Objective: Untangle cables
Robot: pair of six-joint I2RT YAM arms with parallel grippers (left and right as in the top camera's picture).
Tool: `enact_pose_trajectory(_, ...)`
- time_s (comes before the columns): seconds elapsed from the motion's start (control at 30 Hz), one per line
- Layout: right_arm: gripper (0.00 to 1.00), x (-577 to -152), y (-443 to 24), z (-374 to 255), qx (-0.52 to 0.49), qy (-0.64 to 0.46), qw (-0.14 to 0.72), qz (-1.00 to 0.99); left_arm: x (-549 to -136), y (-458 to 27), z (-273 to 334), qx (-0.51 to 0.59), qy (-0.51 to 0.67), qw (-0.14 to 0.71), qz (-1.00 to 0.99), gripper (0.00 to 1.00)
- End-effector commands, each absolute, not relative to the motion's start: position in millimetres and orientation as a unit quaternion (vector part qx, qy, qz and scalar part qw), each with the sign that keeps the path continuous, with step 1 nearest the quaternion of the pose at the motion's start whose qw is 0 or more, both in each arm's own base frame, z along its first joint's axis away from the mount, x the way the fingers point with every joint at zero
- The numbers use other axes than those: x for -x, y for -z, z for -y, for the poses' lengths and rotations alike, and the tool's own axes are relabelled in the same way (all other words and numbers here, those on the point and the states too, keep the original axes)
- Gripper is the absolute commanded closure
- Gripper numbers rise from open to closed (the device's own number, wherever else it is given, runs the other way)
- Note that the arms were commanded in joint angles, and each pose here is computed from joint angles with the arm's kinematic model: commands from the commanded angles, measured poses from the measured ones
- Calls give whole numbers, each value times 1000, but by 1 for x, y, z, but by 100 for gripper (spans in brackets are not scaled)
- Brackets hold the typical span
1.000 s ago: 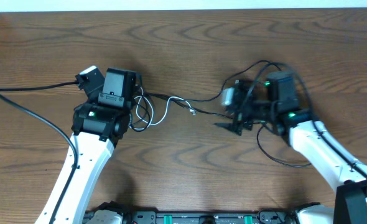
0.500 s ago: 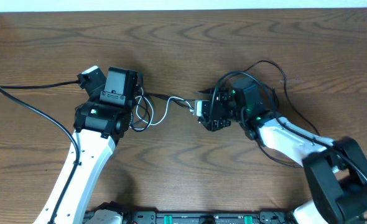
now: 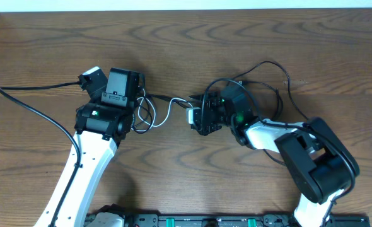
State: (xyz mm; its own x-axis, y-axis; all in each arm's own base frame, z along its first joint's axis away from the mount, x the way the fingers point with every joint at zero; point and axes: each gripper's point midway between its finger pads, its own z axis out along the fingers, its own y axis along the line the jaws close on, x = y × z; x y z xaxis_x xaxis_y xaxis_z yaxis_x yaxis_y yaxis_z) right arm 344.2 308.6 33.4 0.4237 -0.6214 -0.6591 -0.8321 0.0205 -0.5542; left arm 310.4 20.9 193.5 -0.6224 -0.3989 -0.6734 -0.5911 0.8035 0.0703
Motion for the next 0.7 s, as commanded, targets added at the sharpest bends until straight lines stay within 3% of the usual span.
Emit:
enact_pose_trajectory(0.0, 15, -338, -26, -320, 700, -115, 485, -511, -311, -196, -26, 289, -153, 338, -883, 10)
enact_pose_trajectory(0.67, 19, -334, -45, -348, 720, -97, 524, -444, -311, -196, -26, 289, -153, 337, -883, 10)
